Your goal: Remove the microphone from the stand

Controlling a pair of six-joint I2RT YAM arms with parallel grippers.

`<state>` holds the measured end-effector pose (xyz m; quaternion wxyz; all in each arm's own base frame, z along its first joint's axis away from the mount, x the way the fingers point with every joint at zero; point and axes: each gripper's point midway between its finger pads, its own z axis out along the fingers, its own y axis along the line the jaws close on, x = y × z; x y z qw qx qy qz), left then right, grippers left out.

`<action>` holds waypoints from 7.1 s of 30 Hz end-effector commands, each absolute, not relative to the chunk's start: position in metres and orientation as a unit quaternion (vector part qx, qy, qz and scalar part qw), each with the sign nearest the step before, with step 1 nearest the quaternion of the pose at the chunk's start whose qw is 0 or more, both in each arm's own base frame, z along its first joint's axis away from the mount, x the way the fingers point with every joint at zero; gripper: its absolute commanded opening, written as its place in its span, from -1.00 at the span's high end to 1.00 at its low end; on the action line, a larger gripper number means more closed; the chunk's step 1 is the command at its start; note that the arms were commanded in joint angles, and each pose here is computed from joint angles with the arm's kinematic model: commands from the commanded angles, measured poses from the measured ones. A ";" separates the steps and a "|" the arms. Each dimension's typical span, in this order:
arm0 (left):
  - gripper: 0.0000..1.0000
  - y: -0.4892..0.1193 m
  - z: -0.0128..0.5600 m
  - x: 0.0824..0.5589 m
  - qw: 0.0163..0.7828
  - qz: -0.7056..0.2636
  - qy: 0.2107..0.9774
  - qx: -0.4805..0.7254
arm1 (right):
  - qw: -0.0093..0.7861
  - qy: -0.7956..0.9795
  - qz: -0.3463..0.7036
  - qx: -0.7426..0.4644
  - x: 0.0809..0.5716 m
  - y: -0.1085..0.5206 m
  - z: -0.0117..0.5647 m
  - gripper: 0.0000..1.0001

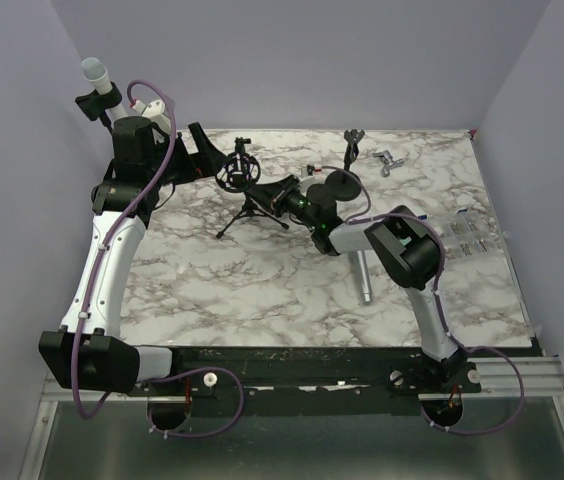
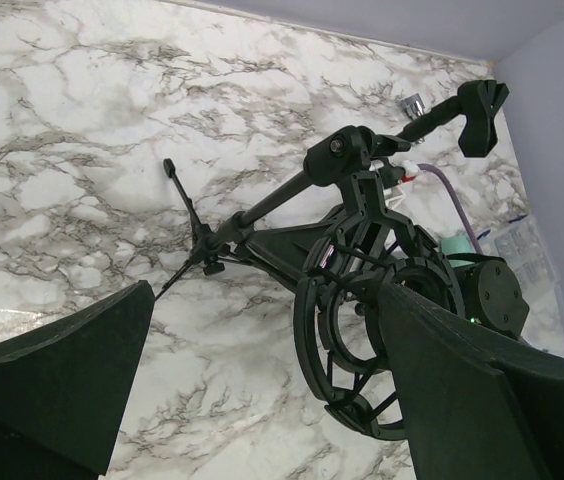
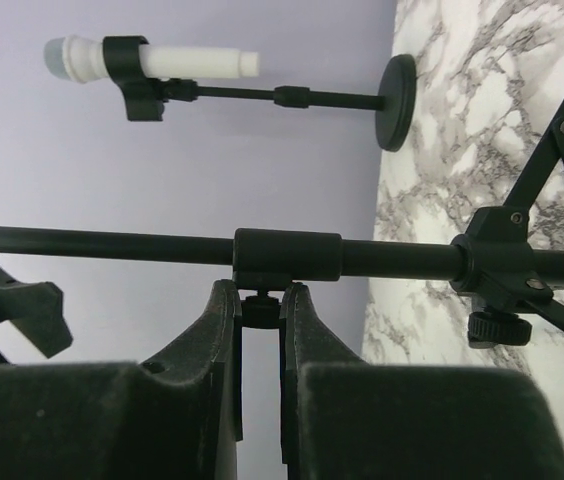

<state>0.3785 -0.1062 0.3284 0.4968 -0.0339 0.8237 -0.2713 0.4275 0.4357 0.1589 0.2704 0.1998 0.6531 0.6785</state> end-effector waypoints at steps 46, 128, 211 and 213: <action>-0.98 -0.105 0.344 0.371 0.514 -0.279 0.810 -0.030 | 0.495 0.803 0.331 -0.013 0.409 0.416 0.191 -0.38; -0.98 -0.109 0.341 0.371 0.508 -0.291 0.810 -0.028 | 0.526 0.849 0.020 -0.056 0.462 0.271 0.042 0.99; -0.97 0.153 0.438 0.566 0.712 0.012 0.681 -0.168 | 0.547 0.773 0.307 -0.097 0.276 0.244 0.176 -1.00; -0.93 0.158 0.430 0.570 0.709 0.022 0.684 -0.173 | 0.545 0.775 0.305 -0.097 0.278 0.245 0.173 -1.00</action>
